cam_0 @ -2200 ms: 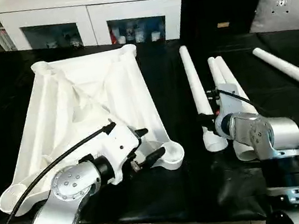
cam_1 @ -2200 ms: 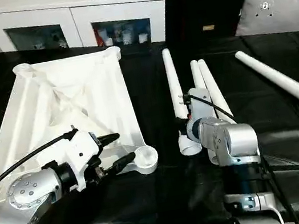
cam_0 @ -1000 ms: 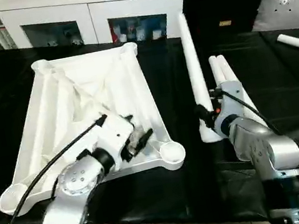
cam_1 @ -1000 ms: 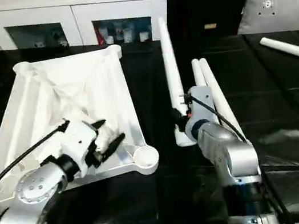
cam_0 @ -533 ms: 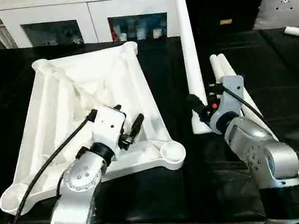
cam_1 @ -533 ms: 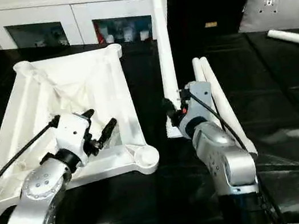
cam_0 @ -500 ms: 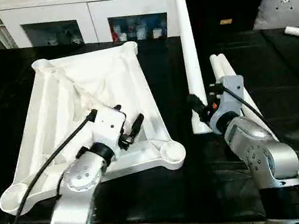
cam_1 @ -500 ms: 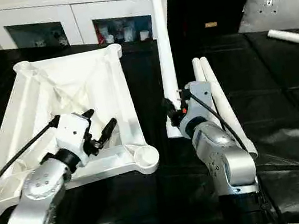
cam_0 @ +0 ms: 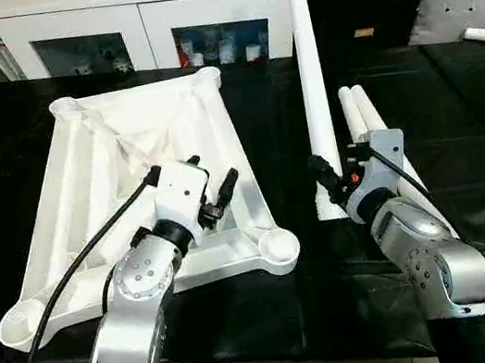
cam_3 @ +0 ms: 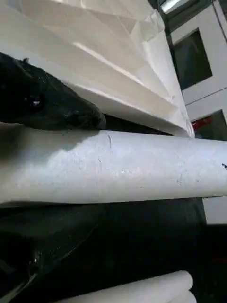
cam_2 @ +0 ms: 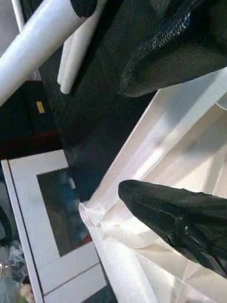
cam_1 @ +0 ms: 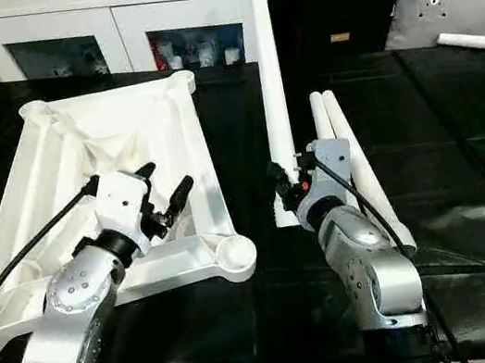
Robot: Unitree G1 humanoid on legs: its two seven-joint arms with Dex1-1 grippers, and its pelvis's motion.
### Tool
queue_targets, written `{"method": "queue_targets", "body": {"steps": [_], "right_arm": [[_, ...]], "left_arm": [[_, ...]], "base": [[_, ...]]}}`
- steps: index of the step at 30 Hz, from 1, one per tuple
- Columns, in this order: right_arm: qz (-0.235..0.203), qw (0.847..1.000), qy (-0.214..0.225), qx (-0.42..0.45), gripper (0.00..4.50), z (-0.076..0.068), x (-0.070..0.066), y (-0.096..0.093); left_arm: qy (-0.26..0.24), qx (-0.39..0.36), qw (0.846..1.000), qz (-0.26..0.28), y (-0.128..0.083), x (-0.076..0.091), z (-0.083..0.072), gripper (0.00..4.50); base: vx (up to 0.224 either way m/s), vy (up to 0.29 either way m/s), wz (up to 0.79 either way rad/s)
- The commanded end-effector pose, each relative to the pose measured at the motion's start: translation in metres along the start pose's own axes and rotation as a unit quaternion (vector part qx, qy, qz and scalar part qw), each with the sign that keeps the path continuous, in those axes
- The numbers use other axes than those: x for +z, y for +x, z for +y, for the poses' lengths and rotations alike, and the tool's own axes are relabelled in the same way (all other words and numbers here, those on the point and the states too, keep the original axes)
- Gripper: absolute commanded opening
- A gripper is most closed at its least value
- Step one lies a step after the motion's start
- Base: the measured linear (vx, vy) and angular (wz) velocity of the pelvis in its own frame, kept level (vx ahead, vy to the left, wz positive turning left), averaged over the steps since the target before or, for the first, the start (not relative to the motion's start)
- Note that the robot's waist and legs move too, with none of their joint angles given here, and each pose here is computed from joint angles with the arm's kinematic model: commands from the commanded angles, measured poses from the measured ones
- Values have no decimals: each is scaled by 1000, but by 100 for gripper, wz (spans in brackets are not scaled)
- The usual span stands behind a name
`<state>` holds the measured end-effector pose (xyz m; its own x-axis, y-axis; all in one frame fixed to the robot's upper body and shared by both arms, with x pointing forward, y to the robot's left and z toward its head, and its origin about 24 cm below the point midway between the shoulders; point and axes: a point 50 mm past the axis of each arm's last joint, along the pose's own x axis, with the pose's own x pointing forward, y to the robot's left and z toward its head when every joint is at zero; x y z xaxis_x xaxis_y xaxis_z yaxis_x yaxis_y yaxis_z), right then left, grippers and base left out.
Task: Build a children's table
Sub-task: Pick table leg
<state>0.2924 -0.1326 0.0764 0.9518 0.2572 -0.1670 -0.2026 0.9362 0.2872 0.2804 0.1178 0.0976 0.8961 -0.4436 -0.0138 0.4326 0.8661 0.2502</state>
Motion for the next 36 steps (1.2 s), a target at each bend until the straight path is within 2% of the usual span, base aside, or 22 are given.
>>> {"method": "queue_targets", "body": {"steps": [1, 20, 28, 31, 33, 35, 36], "right_arm": [[-18, 1000, -5, 21, 189, 7, 8, 3], [-23, 999, -23, 23, 189, 8, 9, 5], [-35, 998, -22, 39, 189, 10, 13, 6], [-46, 997, -21, 53, 189, 12, 17, 6], [-49, 997, -23, 58, 189, 12, 18, 5], [-48, 997, -25, 56, 189, 12, 17, 5], [-47, 997, -26, 55, 189, 11, 17, 5]], "left_arm": [[4, 10, 1000, -2, -1, 2, 3, 317], [8, 17, 1000, -4, 1, 2, 11, 317], [-56, 24, 998, 8, 0, 5, 16, 317], [-87, 5, 996, 8, 1, 6, 15, 317], [-65, -7, 998, -11, 1, 9, 15, 352], [-56, -2, 998, -14, 1, 9, 16, 352], [-57, 0, 998, -12, 0, 8, 16, 371]], "base": [[0, 0, 0], [0, 0, 0], [0, 0, 0], [0, 0, 0], [0, 0, 0], [0, 0, 0], [0, 0, 0]]}}
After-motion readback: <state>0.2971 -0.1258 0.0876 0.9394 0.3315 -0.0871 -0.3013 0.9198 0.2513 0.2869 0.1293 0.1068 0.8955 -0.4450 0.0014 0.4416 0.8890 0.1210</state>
